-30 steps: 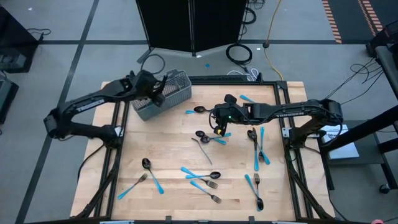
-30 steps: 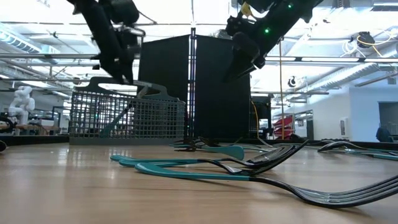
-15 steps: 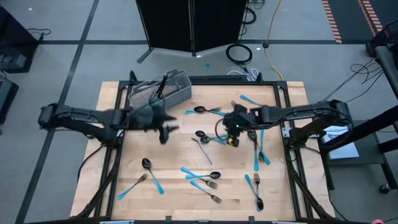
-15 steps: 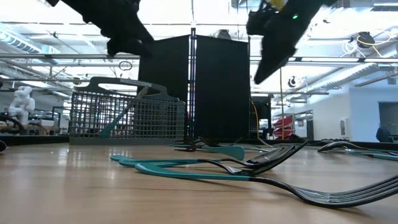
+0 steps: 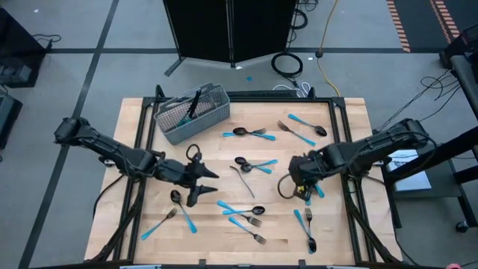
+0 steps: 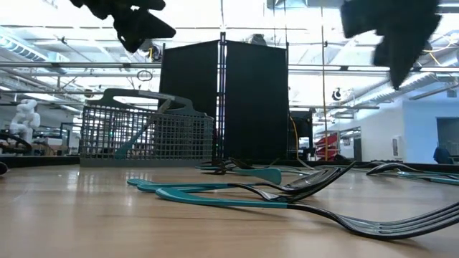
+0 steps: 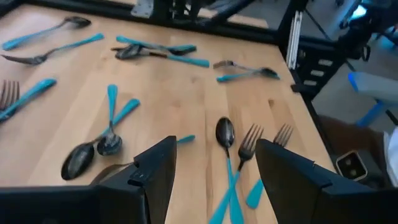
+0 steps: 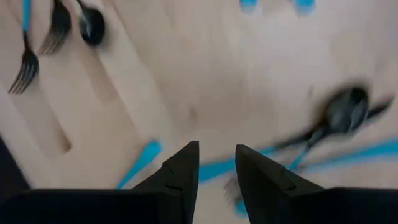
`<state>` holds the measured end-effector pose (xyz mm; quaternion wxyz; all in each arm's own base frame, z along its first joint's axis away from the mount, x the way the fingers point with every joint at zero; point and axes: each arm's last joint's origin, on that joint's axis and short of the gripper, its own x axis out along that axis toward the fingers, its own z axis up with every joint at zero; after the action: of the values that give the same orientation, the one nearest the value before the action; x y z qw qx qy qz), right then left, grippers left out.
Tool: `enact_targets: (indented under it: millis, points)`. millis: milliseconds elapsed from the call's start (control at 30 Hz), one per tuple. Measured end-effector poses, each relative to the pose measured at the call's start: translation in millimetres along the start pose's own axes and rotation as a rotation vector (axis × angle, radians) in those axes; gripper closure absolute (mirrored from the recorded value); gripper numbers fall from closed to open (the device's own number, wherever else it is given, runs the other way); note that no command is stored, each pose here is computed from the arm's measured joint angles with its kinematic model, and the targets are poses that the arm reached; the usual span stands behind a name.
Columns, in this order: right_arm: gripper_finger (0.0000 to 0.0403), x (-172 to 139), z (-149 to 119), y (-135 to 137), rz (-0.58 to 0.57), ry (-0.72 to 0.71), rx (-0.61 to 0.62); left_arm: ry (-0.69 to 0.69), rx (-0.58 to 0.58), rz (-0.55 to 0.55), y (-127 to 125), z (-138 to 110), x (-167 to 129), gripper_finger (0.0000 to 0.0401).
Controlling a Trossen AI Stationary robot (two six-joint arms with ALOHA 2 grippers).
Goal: Sort silverware
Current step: Put the blue knife into the silverware rack
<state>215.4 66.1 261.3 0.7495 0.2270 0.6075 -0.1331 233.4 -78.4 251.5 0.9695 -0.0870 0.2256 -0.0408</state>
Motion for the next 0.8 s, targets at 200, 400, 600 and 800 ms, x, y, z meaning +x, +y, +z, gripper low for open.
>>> enact_targets:
  millis: [200,400,600,800]
  points:
    - [0.0303,-0.3,-17.4,12.9,0.059,0.109,0.095,0.019,0.004,0.012,-2.0,-5.4,11.2,0.0184]
    - [0.0303,-0.4,-24.0,17.9,0.058,0.116,0.1,0.028,0.006,0.022,-2.1,-8.1,16.7,0.0184]
    - [0.0303,-0.3,-23.8,18.1,0.046,0.085,0.033,0.025,0.003,0.021,-2.2,-8.0,17.3,0.0184]
    - [0.0303,7.8,-24.2,11.1,-0.047,0.021,0.142,0.019,0.002,0.019,-2.6,-7.5,17.3,0.0184]
